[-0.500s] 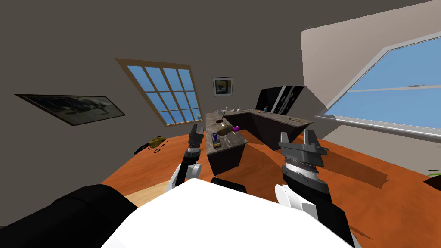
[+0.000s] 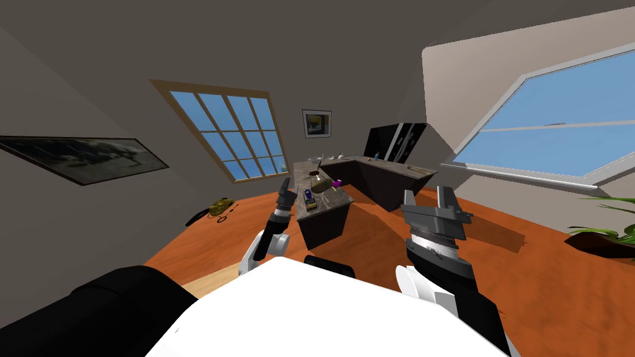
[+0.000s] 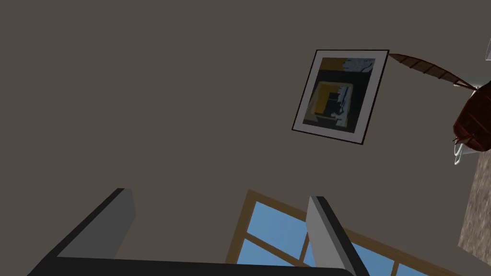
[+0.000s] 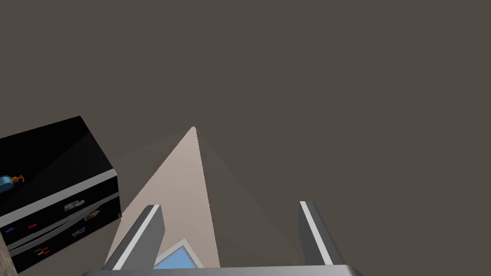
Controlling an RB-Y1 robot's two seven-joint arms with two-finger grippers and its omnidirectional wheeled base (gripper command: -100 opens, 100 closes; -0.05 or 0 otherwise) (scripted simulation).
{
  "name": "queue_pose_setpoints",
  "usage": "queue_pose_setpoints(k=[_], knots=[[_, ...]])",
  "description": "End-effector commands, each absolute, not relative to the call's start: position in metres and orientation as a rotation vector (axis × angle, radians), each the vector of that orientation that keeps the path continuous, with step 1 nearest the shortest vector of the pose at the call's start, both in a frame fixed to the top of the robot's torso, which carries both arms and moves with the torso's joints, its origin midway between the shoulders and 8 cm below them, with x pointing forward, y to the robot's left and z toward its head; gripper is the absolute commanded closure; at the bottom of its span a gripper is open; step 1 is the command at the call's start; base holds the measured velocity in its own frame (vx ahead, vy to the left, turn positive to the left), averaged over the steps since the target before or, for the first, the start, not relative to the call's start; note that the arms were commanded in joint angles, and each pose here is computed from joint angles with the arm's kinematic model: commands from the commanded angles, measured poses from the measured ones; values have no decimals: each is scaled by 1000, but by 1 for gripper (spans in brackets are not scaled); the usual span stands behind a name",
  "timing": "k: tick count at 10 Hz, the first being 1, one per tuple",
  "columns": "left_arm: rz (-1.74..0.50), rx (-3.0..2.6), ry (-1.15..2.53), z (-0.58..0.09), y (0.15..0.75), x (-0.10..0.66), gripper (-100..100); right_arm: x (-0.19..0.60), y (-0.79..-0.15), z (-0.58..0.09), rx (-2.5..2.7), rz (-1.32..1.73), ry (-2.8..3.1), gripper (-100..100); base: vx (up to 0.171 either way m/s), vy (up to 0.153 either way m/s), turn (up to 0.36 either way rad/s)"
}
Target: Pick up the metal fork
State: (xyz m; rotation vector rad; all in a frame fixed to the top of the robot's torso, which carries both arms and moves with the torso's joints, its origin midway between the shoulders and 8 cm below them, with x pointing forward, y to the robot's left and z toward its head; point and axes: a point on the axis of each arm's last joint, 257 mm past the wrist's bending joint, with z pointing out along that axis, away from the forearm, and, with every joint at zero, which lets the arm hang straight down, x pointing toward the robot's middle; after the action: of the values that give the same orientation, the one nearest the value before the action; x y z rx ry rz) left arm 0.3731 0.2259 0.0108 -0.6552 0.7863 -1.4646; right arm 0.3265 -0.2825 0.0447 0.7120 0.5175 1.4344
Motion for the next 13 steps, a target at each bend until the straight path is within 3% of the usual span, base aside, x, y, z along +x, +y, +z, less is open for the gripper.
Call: queue_pose_setpoints(k=[1,13], knots=[[-1460,-676,815,4,225,379,-100,326,-282,45,712,1434,517,0,-57,9,-43],[-1404,-849,1099,-56,208,436,-100,326,-283,45,712,1434,518,0,-44,5,-89]])
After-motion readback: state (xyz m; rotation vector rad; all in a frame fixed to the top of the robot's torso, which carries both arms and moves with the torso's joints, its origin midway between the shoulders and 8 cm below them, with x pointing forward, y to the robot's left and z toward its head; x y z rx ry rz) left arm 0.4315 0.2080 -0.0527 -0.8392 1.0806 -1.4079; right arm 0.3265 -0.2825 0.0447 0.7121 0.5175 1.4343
